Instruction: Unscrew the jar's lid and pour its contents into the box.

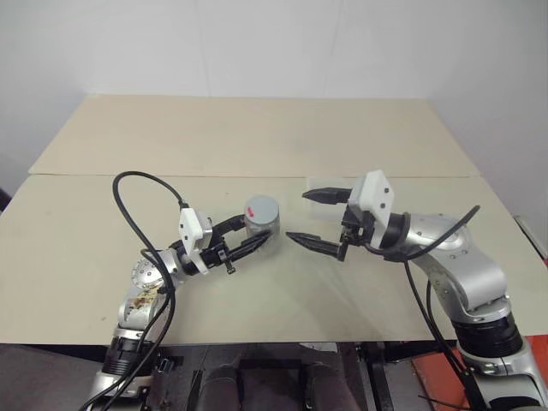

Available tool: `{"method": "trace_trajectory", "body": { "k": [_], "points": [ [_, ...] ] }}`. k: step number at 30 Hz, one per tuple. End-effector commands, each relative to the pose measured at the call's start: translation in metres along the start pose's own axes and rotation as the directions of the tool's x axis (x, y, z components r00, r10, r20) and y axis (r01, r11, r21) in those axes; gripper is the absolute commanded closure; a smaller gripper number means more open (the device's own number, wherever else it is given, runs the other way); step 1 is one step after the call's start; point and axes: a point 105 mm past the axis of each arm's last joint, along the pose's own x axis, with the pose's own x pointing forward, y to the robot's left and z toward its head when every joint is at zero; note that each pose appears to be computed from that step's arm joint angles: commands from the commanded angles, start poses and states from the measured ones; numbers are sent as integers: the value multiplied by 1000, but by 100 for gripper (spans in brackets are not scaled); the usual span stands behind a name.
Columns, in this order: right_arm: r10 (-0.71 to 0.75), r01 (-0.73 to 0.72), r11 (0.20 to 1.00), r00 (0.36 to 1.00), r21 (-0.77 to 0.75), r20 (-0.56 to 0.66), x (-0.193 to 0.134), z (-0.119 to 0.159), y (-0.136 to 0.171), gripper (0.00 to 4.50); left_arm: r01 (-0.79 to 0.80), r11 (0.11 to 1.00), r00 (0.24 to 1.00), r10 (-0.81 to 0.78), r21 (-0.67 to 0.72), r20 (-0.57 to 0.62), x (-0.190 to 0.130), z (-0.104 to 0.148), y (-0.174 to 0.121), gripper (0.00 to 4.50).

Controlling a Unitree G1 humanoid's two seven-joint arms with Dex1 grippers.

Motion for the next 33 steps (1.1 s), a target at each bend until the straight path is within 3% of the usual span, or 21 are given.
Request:
{"method": "trace_trajectory", "body": {
  "k": [1,17,33],
  "points": [
    [-2,5,999,997,-31,78,5,25,3,8,10,999,999,-11,37,31,4,7,-1,265],
    [18,-17,1000,993,-5,120,36,32,10,8,18,999,999,-21,48,43,9,11,-3,265],
    [20,-27,997,994,66,107,44,27,6,8,19,999,998,-21,49,51,11,11,-4,265]
  ]
}}
